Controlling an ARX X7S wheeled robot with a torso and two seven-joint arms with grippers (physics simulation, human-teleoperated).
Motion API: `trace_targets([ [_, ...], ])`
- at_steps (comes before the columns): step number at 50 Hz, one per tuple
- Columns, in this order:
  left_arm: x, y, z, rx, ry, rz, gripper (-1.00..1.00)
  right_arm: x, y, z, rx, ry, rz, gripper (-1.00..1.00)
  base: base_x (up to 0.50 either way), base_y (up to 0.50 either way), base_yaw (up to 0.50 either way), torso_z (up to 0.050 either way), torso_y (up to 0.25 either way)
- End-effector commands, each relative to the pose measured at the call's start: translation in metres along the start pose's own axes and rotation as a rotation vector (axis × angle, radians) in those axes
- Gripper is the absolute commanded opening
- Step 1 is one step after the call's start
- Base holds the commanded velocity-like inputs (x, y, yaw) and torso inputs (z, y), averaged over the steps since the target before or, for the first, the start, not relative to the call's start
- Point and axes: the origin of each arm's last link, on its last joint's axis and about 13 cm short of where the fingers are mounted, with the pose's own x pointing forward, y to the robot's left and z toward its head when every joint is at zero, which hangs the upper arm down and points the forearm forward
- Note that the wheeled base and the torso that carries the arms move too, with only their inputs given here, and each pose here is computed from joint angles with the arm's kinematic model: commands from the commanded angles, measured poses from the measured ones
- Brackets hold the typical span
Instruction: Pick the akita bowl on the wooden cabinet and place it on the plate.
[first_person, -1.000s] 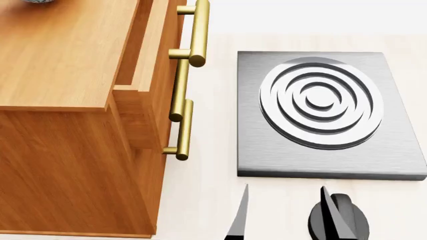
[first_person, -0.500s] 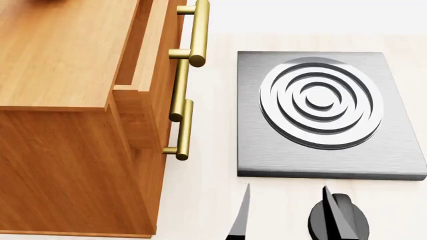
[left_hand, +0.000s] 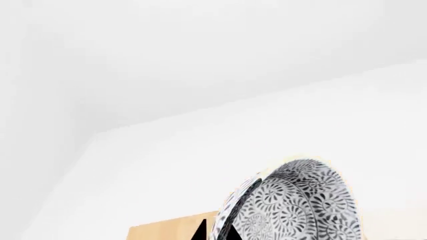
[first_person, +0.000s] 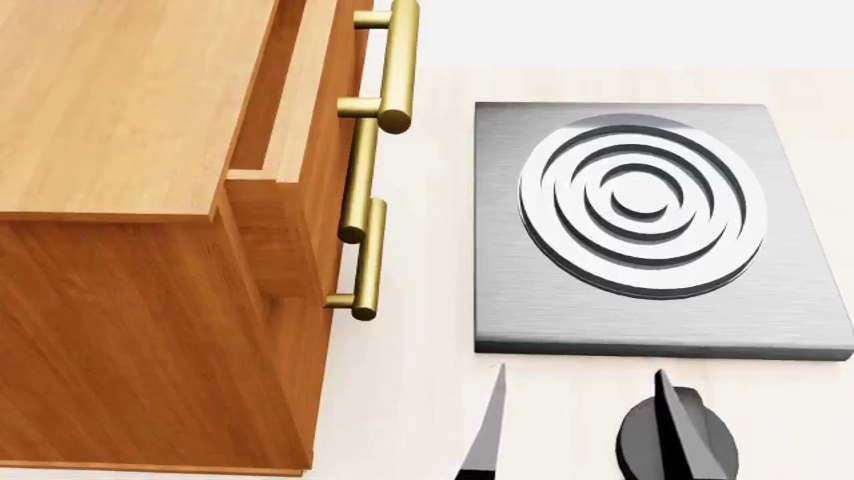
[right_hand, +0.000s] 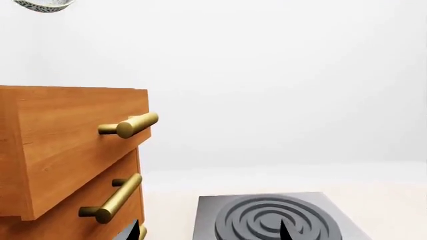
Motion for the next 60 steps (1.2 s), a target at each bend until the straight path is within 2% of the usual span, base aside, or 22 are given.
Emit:
trace_targets([
  [1, -0.020, -0.001, 0.039, 0.000, -0.212, -0.036, -1.00, -0.001, 0.000, 0.005, -0.002, -0.016, -0.003, 1.00, 0.00, 0.00, 0.00, 0.000, 0.000],
  [5, -0.028, -0.002, 0.050, 0.022, -0.257, -0.028, -1.00, -0.002, 0.000, 0.008, -0.001, -0.023, -0.004, 1.00, 0.00, 0.00, 0.00, 0.000, 0.000],
  [7, -0.034, -0.004, 0.059, 0.072, -0.302, -0.017, -1.00, -0.002, 0.000, 0.007, 0.000, -0.023, -0.002, 1.00, 0.00, 0.00, 0.00, 0.000, 0.000],
  [8, -0.036, -0.004, 0.060, 0.057, -0.297, -0.022, -1.00, -0.002, 0.000, 0.007, 0.001, -0.023, -0.002, 1.00, 0.00, 0.00, 0.00, 0.000, 0.000],
  [12, -0.045, -0.007, 0.069, 0.077, -0.324, -0.031, -1.00, -0.001, 0.000, 0.010, 0.003, -0.029, -0.003, 1.00, 0.00, 0.00, 0.00, 0.000, 0.000],
  [19, -0.058, -0.015, 0.080, 0.141, -0.377, -0.056, -1.00, -0.001, -0.001, 0.011, 0.007, -0.035, -0.006, 1.00, 0.00, 0.00, 0.00, 0.000, 0.000],
  [26, -0.064, -0.029, 0.082, 0.191, -0.393, -0.101, -1.00, -0.002, -0.001, 0.013, 0.004, -0.042, -0.007, 1.00, 0.00, 0.00, 0.00, 0.000, 0.000],
  [36, -0.084, -0.055, 0.075, 0.311, -0.443, -0.203, -1.00, -0.003, -0.001, 0.019, 0.000, -0.061, -0.010, 1.00, 0.00, 0.00, 0.00, 0.000, 0.000],
  [49, -0.104, -0.072, 0.075, 0.304, -0.453, -0.275, -1.00, -0.005, -0.001, 0.025, -0.001, -0.080, -0.009, 1.00, 0.00, 0.00, 0.00, 0.000, 0.000],
  [55, -0.107, -0.083, 0.070, 0.233, -0.412, -0.264, -1.00, -0.005, -0.001, 0.026, 0.000, -0.084, -0.008, 1.00, 0.00, 0.00, 0.00, 0.000, 0.000],
  [56, -0.108, -0.086, 0.069, 0.241, -0.419, -0.262, -1.00, -0.005, -0.001, 0.026, 0.001, -0.084, -0.009, 1.00, 0.00, 0.00, 0.00, 0.000, 0.000],
  [57, -0.110, -0.088, 0.067, 0.198, -0.399, -0.285, -1.00, -0.005, -0.001, 0.026, 0.000, -0.085, -0.008, 1.00, 0.00, 0.00, 0.00, 0.000, 0.000],
  [60, -0.113, -0.094, 0.063, 0.200, -0.399, -0.284, -1.00, -0.005, -0.002, 0.026, 0.003, -0.085, -0.010, 1.00, 0.00, 0.00, 0.00, 0.000, 0.000],
])
